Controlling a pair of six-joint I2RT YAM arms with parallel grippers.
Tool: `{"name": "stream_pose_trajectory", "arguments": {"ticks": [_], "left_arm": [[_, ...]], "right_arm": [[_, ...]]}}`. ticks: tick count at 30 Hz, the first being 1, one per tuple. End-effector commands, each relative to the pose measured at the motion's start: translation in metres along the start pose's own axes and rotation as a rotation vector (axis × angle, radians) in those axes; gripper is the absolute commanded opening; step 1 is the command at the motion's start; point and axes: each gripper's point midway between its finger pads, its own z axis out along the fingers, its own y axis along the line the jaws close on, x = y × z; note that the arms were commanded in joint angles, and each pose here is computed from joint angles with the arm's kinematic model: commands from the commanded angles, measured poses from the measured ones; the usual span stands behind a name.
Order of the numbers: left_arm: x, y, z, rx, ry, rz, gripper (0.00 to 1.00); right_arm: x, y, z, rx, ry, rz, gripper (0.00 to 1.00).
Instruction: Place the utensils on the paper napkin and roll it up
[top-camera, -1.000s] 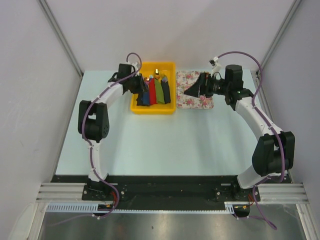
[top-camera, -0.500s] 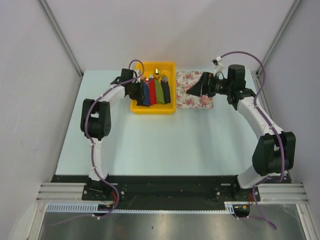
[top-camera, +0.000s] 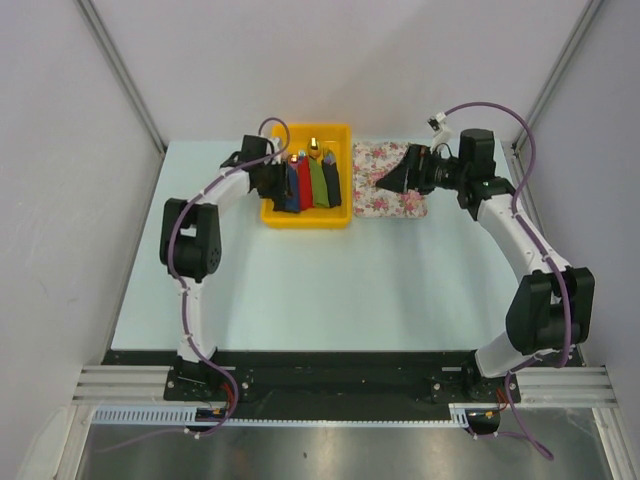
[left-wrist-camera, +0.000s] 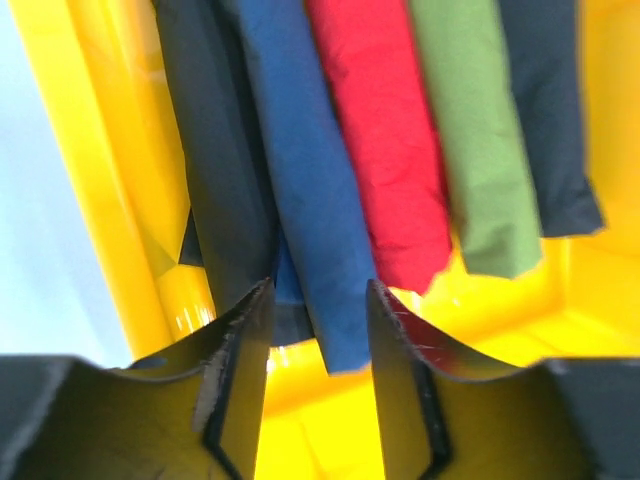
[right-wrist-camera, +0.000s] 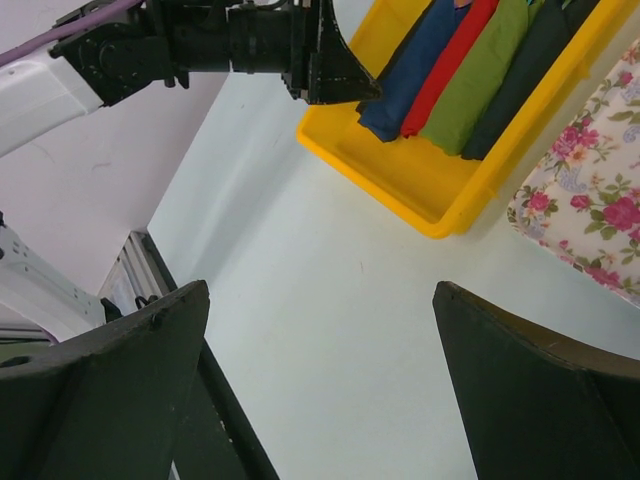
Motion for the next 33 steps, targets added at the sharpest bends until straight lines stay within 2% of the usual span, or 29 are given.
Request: {"name": "stream_pose_trajectory", "arguments": {"ticks": [1,2,4,5,6,8,11,16,17,18,23,27,29,33], "left_arm": [[-0.077,-0.043,-0.085,0.064,-0.249,0.125,0.53],[-0.084,-0.048,-0.095,0.070,-0.271,0.135,0.64],[-0.098,-0.056,-0.120,0.071,-0.315,0.171,0.72],[-0.106,-0.061,-0.139,0.072,-0.345,0.185,0.85],[-0.111,-0.064,-0.150,0.071,-0.362,0.207,0.92],[-0.114,-0.076,-0.180,0.098,-0.372,0.241,1.00],[-0.105,-0.086,-0.213,0.114,-0.365,0.269,1.00],[-0.052,-0.077,-0.242,0.086,-0.304,0.266,1.00],[-0.049,-0.082,-0.266,0.089,-0.369,0.300,1.00],[-0.019,-0.071,-0.252,0.076,-0.308,0.292,1.00],[0.040,-0.054,-0.262,0.026,-0.303,0.292,1.00],[0.071,-0.041,-0.262,-0.017,-0.298,0.288,1.00],[0.070,-0.037,-0.269,-0.040,-0.329,0.340,1.00],[0.070,-0.035,-0.281,-0.060,-0.359,0.341,1.00]], "right_arm": [[-0.015,0.020,-0.016,-0.022,-0.043,-0.090,1.00],[-0.017,0.019,-0.019,-0.014,-0.047,-0.102,0.99],[-0.021,0.020,-0.023,-0.002,-0.060,-0.121,1.00],[-0.020,0.019,-0.025,0.005,-0.058,-0.122,1.00],[-0.024,0.016,-0.030,0.023,-0.069,-0.142,1.00],[-0.023,0.012,-0.036,0.049,-0.068,-0.149,1.00],[-0.019,-0.002,-0.048,0.124,-0.057,-0.154,1.00],[0.021,-0.021,-0.071,0.234,0.028,-0.178,1.00],[0.038,-0.030,-0.075,0.268,0.054,-0.178,1.00],[0.050,-0.035,-0.078,0.283,0.076,-0.212,1.00],[0.109,-0.036,-0.103,0.335,0.125,-0.239,1.00],[0.119,-0.024,-0.115,0.343,0.103,-0.272,1.00],[0.114,-0.019,-0.121,0.360,0.083,-0.317,1.00],[0.098,-0.008,-0.133,0.390,0.036,-0.386,1.00]]}}
